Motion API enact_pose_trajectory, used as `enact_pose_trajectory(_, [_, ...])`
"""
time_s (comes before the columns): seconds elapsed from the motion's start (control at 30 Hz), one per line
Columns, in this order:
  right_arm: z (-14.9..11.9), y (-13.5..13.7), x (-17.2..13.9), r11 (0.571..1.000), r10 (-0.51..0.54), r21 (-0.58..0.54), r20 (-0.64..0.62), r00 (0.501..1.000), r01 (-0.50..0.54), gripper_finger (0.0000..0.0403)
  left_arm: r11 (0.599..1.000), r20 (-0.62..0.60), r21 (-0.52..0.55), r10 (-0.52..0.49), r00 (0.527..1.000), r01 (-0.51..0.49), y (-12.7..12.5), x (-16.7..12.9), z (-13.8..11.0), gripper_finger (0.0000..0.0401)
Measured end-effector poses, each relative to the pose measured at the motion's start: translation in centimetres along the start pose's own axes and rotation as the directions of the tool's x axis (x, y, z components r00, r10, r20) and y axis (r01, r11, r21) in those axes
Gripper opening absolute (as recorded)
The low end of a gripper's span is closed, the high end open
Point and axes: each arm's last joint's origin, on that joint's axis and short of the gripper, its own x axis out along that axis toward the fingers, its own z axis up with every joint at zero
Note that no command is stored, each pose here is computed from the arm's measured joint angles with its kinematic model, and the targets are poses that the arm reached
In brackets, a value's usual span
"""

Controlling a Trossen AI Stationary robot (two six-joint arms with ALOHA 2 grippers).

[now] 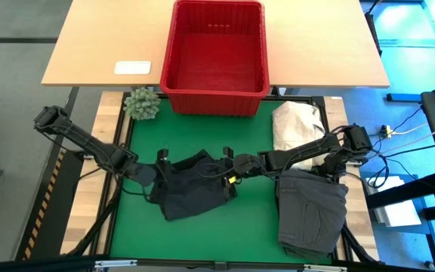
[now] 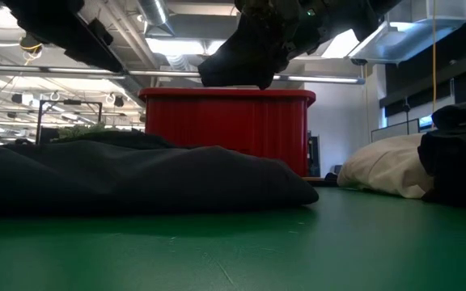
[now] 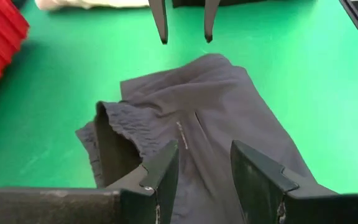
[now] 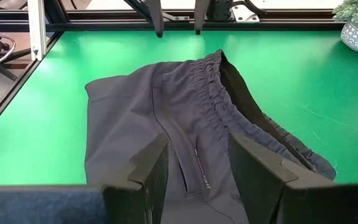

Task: Fold laundry
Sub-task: Fold the gray short

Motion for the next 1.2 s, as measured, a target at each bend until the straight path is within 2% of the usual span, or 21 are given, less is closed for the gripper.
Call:
enact_pose_trajectory(0.43, [0.0,0.3,0.0,1.000,0.016,-0.010,-0.001,1.000,-0.016,0.0165,0.998,0.059,0.064,0.009,0.998,-0.012,-1.4,-0.5,-0.8,0.0138])
enact_pose_trajectory(0.63, [0.0,0.3,0.0,0.999,0.036,-0.010,-0.003,0.999,-0.036,0.0165,1.000,0.136,0.021,-0.026,0.990,0.023,-0.1,-0.9,-2.9,0.0138])
enact_pose_trajectory(0.83, [0.0,0.3,0.0,0.999,0.037,-0.011,0.000,0.999,-0.037,0.0165,0.997,0.260,-0.039,-0.051,0.964,0.063,1.1,-2.7,-3.2,0.0138])
enact_pose_trajectory(1.2, [0.1,0.3,0.0,0.999,0.036,-0.012,0.005,0.999,-0.036,0.0165,0.999,0.286,-0.022,-0.032,0.958,0.040,1.7,-3.1,-3.1,0.0138])
